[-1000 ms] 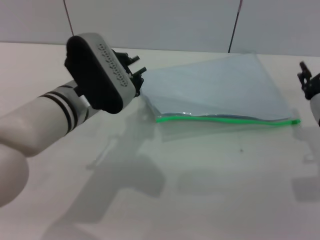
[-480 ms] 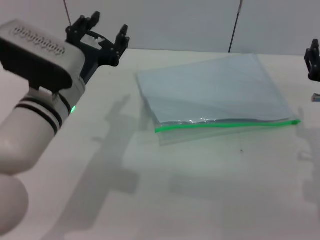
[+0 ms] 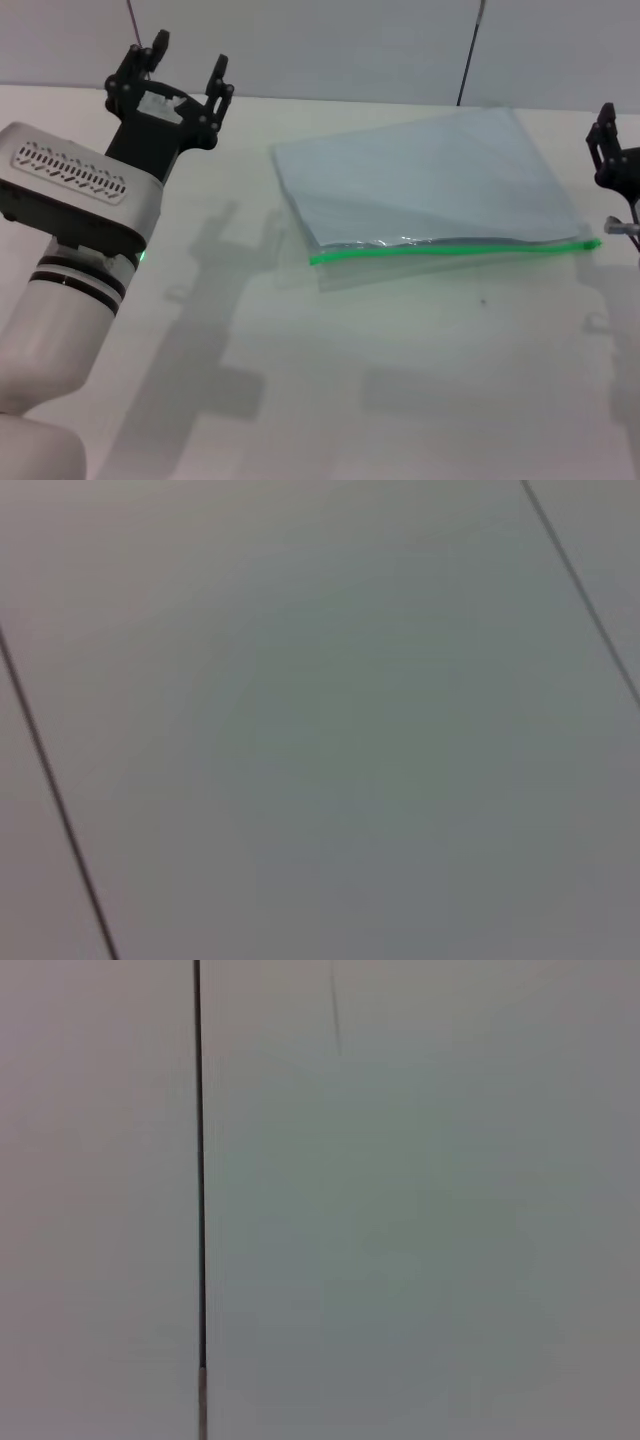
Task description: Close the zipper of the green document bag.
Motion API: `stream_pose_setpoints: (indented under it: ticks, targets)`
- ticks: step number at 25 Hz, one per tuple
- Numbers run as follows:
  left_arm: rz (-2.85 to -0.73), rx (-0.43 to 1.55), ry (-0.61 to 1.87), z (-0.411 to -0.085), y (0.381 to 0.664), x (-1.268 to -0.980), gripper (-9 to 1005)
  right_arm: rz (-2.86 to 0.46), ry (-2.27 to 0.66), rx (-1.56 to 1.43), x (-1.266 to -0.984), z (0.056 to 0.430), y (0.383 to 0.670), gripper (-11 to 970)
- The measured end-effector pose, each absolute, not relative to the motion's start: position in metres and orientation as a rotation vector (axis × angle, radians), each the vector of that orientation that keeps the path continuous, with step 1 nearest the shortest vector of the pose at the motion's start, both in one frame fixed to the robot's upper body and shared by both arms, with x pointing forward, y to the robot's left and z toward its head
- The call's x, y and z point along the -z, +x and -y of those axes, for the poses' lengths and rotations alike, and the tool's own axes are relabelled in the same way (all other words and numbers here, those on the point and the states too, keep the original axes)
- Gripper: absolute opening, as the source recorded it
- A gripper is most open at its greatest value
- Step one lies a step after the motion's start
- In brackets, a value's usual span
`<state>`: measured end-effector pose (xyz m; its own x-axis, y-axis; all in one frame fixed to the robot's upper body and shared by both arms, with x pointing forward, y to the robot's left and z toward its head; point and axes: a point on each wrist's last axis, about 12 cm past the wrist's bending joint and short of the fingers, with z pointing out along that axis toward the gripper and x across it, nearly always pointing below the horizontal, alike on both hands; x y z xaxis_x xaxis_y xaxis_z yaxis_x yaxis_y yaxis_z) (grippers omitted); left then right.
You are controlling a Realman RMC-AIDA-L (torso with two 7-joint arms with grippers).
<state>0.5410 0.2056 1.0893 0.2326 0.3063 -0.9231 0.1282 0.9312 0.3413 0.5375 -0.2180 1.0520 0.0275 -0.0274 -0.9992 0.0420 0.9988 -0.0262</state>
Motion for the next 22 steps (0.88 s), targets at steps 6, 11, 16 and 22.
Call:
stream_pose_setpoints:
  ticks: [6, 11, 16, 22]
  targets:
    - [-1.349, -0.127, 0.38, -0.206, 0.543, -1.087, 617, -1.556, 0.009, 0.064, -1.049, 0.22, 0.539, 733]
    - [-1.354, -0.125, 0.379, -0.206, 0.544, -1.086, 617, -1.559, -0.002, 0.074, -1.047, 0.222, 0.539, 732]
    - [-1.37, -0.111, 0.366, -0.207, 0.545, -1.084, 617, -1.563, -0.012, 0.077, -1.046, 0.222, 0.54, 732]
    - [-1.391, -0.099, 0.351, -0.208, 0.547, -1.081, 617, -1.596, -0.003, 0.079, -1.041, 0.221, 0.541, 731]
